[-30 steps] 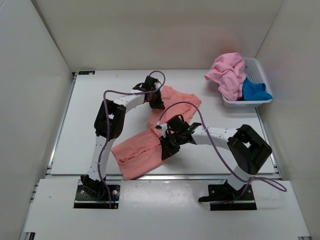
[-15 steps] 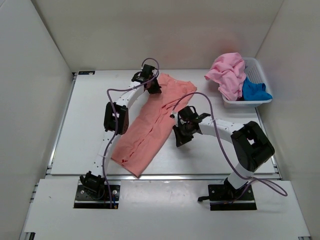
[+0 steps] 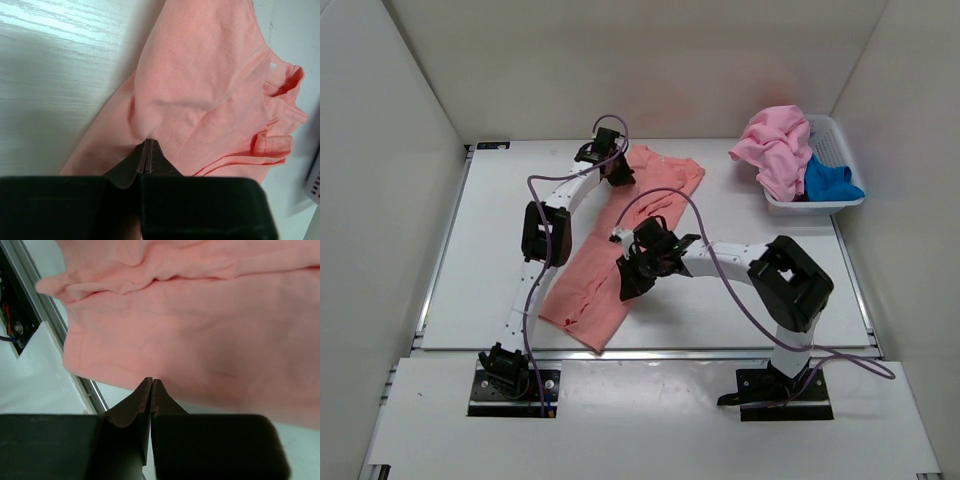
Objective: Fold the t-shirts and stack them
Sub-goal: Rotate the tshirt 90 degrees
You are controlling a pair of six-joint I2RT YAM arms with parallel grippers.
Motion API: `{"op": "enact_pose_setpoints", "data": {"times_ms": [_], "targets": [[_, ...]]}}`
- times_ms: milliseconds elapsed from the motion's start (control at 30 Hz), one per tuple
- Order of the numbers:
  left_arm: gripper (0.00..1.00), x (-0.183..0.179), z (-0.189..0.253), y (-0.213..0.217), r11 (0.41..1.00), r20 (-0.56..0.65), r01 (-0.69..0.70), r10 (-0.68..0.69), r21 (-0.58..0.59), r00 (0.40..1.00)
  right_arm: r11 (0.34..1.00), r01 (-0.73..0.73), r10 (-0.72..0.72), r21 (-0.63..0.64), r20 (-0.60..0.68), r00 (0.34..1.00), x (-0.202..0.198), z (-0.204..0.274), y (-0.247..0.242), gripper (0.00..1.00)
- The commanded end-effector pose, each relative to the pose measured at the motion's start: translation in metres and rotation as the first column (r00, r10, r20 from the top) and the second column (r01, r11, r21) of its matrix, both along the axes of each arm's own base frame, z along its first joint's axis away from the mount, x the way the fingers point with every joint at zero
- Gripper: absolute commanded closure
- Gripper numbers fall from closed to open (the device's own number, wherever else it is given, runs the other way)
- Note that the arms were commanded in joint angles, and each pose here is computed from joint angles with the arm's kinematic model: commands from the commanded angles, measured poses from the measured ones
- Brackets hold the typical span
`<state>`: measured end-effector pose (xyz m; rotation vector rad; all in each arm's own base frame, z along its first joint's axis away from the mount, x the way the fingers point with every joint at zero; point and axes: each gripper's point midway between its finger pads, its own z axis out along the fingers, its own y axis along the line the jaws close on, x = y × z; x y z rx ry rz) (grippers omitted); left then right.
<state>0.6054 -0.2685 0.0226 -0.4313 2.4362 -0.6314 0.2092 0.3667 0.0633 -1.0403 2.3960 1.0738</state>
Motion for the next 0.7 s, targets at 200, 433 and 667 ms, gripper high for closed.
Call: {"op": "enact_pose_setpoints", "data": {"times_ms": [200, 433, 667], "targets": [[0.99, -0.001, 0.009, 0.023, 0.999, -0.014, -0.017, 0.017, 0.036, 1.0, 0.992, -0.033, 0.022, -0.125, -0.09, 0.996, -0.025, -0.046, 0.011, 1.0], [0.97, 0.002, 0.019, 0.038, 0.999, -0.008, -0.022, 0.023, 0.034, 1.0, 0.906, 0.007, -0.085, -0.424, -0.166, 0.982, -0.022, -0.089, -0.099, 1.0], [0.96, 0.007, 0.042, 0.043, 0.999, 0.025, -0.033, 0.033, 0.005, 0.999, 0.912, -0.061, -0.013, -0.406, -0.177, 0.984, -0.02, -0.075, -0.151, 1.0]]}}
